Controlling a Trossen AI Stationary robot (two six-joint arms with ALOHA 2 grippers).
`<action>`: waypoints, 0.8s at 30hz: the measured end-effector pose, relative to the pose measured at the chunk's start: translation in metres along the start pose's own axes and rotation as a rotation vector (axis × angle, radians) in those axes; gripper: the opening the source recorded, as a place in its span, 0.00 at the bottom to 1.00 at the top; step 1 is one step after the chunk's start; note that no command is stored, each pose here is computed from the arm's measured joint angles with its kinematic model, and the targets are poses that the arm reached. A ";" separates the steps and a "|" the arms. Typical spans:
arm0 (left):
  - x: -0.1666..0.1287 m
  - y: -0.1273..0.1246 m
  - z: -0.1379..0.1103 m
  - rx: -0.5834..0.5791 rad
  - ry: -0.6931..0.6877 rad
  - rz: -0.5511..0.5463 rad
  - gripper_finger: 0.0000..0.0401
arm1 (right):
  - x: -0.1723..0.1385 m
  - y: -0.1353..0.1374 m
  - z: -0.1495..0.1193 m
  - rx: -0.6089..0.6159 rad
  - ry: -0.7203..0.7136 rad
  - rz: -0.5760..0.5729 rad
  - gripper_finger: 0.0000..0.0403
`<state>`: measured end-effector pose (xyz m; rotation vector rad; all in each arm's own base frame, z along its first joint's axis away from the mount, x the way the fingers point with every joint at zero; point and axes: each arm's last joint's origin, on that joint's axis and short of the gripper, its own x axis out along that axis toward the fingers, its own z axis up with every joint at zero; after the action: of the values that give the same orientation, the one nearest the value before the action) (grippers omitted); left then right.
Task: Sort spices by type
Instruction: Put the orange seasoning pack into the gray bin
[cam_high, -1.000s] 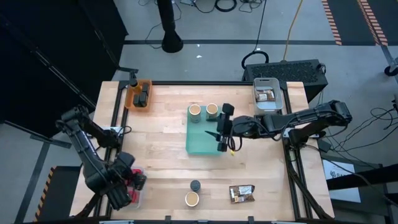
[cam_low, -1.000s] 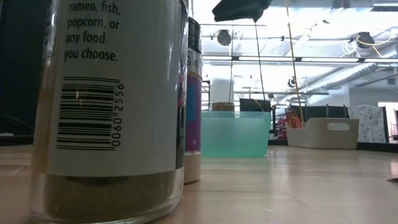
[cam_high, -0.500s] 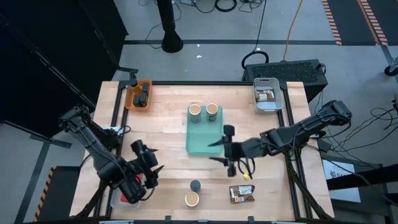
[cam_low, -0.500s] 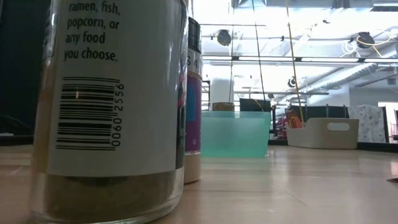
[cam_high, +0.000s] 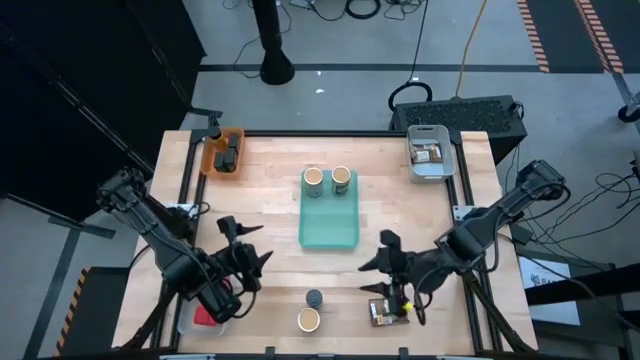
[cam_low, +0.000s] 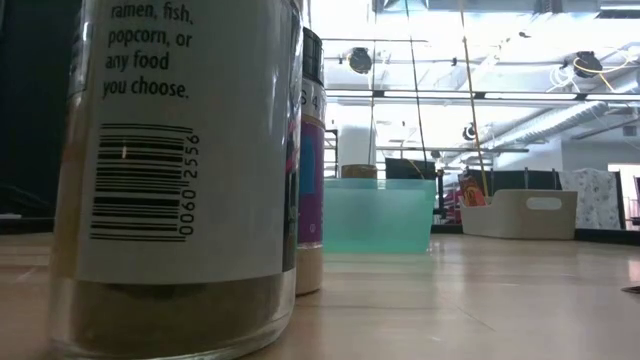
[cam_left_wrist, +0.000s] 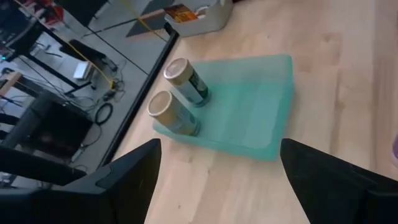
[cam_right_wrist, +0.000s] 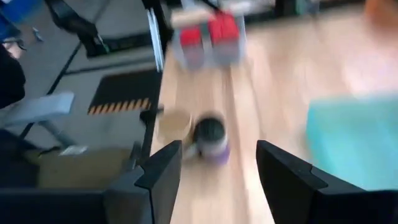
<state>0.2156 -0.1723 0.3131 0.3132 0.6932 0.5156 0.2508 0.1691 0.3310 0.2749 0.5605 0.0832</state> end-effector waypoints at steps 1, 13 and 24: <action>0.001 0.000 0.000 -0.004 -0.004 0.006 0.82 | -0.001 0.000 -0.005 0.035 0.046 -0.004 0.47; 0.008 0.006 0.005 -0.027 -0.044 0.082 0.82 | 0.015 0.010 -0.086 0.357 0.816 -0.161 0.47; 0.014 0.009 0.008 -0.045 -0.034 0.100 0.82 | 0.057 0.029 -0.124 0.199 0.866 -0.123 0.47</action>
<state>0.2271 -0.1575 0.3153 0.3147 0.6338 0.6192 0.2327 0.2346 0.2089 0.3961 1.4489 0.0233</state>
